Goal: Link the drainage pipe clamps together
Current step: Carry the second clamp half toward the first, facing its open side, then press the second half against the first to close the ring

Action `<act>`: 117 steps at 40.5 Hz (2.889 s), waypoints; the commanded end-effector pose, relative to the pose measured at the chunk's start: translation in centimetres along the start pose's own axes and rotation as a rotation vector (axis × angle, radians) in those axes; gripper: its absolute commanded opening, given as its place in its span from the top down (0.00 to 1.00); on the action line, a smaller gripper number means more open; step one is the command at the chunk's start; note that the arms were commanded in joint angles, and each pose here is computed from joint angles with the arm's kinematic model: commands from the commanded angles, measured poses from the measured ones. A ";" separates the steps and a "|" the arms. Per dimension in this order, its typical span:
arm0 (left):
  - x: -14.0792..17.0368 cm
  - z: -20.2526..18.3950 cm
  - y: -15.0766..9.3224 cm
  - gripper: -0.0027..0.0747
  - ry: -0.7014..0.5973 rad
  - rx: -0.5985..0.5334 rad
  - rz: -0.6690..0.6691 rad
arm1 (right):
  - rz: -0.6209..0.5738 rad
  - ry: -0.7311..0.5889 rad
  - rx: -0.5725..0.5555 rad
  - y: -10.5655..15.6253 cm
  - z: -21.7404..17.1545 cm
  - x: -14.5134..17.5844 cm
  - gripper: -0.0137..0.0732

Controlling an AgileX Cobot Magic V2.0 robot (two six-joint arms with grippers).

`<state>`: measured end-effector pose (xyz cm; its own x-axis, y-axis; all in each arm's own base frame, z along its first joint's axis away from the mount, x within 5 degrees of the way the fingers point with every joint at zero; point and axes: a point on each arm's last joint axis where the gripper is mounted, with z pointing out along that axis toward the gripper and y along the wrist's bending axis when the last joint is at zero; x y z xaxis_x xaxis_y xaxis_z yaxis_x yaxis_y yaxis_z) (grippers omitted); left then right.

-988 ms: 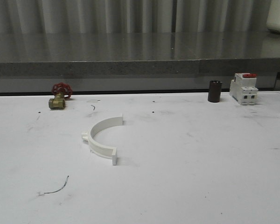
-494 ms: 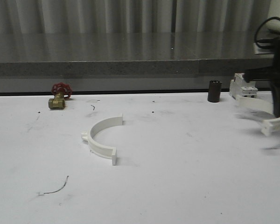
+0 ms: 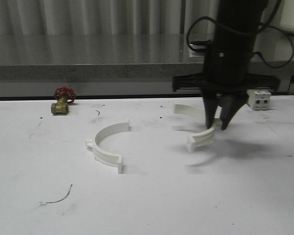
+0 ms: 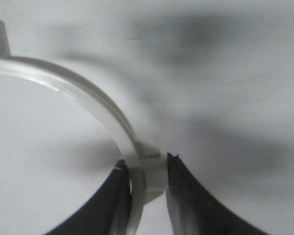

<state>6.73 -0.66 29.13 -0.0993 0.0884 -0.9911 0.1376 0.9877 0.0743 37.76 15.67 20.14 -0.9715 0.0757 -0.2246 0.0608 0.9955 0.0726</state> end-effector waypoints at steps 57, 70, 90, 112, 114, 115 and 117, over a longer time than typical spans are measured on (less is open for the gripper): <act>-1.5 -0.2 -0.1 0.99 -0.090 0.015 -0.003 | 0.064 -0.072 -0.157 7.4 0.5 -0.6 0.73; -1.5 -0.2 -0.1 0.99 -0.090 0.015 -0.003 | 0.063 -0.056 -0.146 7.3 0.5 -0.4 0.73; -1.5 -0.2 -0.1 0.99 -0.090 0.015 -0.003 | 0.063 -0.055 -0.145 7.3 0.5 -0.4 0.69; -1.5 -0.2 -0.1 0.99 -0.090 0.015 -0.003 | 0.085 -0.057 -0.155 7.3 0.5 -0.5 0.58; -1.5 -0.2 -0.1 0.99 -0.090 0.015 -0.003 | 0.092 -0.060 -0.157 7.4 0.5 -0.5 0.55; -1.5 -0.2 -0.1 0.99 -0.090 0.015 -0.003 | 0.093 -0.061 -0.158 7.4 0.5 -0.5 0.53; -1.5 -0.2 -0.1 0.99 -0.090 0.015 -0.003 | 0.094 -0.063 -0.159 7.4 0.5 -0.5 0.49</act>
<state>6.73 -0.66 29.13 -0.0993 0.0884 -0.9911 0.1376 0.9877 0.0743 38.50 22.92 16.78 -0.9695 0.1557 -0.1894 0.1207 0.9754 0.1845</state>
